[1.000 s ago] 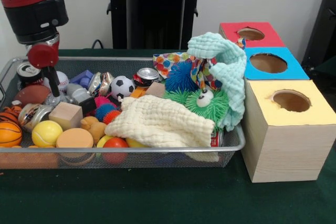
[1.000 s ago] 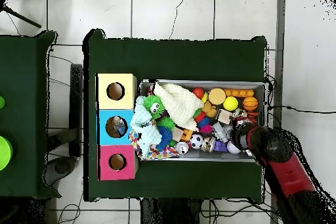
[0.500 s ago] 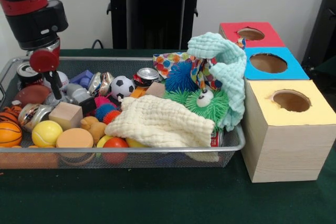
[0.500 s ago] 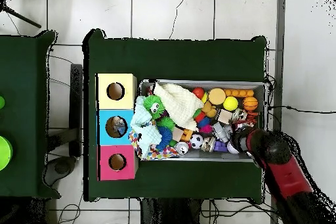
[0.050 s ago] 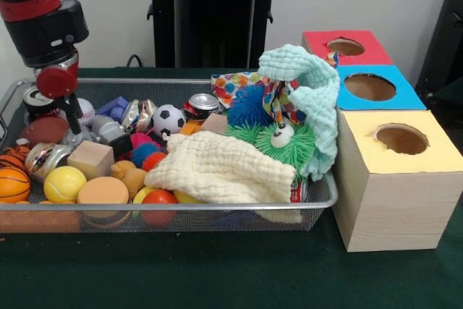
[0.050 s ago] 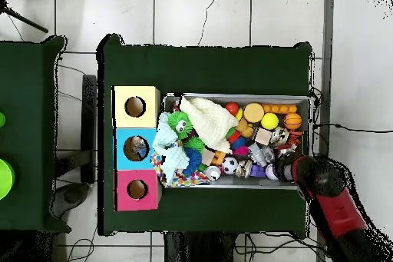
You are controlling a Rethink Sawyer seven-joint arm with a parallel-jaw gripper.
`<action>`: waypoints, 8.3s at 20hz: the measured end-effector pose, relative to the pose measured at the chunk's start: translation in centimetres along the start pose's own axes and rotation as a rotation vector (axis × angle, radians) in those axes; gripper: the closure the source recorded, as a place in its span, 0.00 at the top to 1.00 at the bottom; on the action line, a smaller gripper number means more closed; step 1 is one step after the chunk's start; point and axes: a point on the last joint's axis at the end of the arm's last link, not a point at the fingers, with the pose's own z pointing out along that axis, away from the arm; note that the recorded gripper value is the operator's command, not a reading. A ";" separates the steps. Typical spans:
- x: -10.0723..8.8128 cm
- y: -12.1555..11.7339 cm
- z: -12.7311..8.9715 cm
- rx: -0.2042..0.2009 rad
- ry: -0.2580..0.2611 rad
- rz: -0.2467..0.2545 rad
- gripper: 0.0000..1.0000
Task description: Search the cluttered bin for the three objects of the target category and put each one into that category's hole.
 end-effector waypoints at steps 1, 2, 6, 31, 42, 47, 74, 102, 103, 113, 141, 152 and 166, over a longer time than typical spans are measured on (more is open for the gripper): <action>-0.1 -0.1 -0.1 0.001 -0.001 -0.001 1.00; -0.1 -0.3 -0.1 0.003 0.000 -0.003 1.00; -0.1 -0.7 -0.3 0.012 0.013 -0.010 1.00; -0.6 -1.7 0.3 0.017 0.028 -0.006 1.00; -0.9 -0.8 1.3 -0.010 0.044 -0.013 1.00; -1.8 0.2 2.1 -0.039 0.052 -0.008 1.00; -2.9 -0.4 3.5 -0.097 0.095 -0.018 0.00; 3.3 8.3 -4.3 -0.086 -0.001 -0.263 0.00; 3.7 8.6 -4.5 -0.082 0.002 -0.273 0.00; 7.6 12.2 -6.9 -0.057 0.016 -0.328 0.00; -5.0 2.5 -3.4 -0.023 0.012 -0.087 1.00; -5.4 0.6 -1.4 -0.012 0.048 -0.054 1.00; -0.5 -0.8 1.0 -0.008 0.152 -0.051 1.00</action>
